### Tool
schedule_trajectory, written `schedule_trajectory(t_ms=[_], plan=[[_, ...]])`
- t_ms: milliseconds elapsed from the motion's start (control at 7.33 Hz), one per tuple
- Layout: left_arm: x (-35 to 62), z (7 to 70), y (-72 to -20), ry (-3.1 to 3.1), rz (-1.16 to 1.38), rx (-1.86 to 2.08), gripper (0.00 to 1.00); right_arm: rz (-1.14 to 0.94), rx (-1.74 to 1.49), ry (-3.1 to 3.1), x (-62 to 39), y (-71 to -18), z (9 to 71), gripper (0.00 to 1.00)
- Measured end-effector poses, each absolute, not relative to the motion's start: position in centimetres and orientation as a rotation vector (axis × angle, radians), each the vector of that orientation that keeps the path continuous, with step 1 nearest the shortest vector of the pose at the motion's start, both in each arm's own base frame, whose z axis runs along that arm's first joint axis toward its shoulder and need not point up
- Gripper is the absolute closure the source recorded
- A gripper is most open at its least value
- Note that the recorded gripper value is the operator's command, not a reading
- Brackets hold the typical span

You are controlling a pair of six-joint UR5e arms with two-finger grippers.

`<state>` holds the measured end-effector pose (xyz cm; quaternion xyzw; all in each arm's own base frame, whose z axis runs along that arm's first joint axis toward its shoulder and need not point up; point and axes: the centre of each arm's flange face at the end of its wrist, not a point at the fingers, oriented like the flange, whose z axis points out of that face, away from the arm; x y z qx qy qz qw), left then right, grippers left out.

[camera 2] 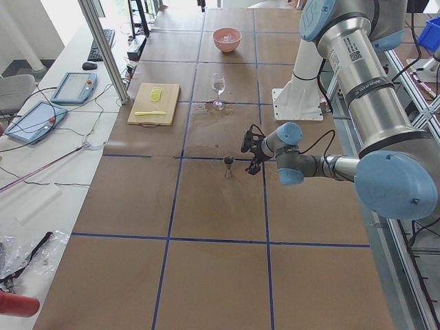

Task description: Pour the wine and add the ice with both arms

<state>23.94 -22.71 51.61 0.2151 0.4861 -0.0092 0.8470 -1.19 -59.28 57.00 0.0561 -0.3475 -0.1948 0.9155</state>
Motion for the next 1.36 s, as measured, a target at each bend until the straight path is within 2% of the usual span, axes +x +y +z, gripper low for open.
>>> schedule_trajectory(t_ms=[409,1364], plan=[[27.4,54.1,-21.5,0.956,-0.118,0.529,0.02,-0.400,0.113,-0.716,-1.2,-59.1,57.1,0.00],[31.8,55.0,-22.0,0.795,-0.331,0.817,0.02,-0.407,0.133,-0.718,-1.2,-59.1,56.1,0.00]])
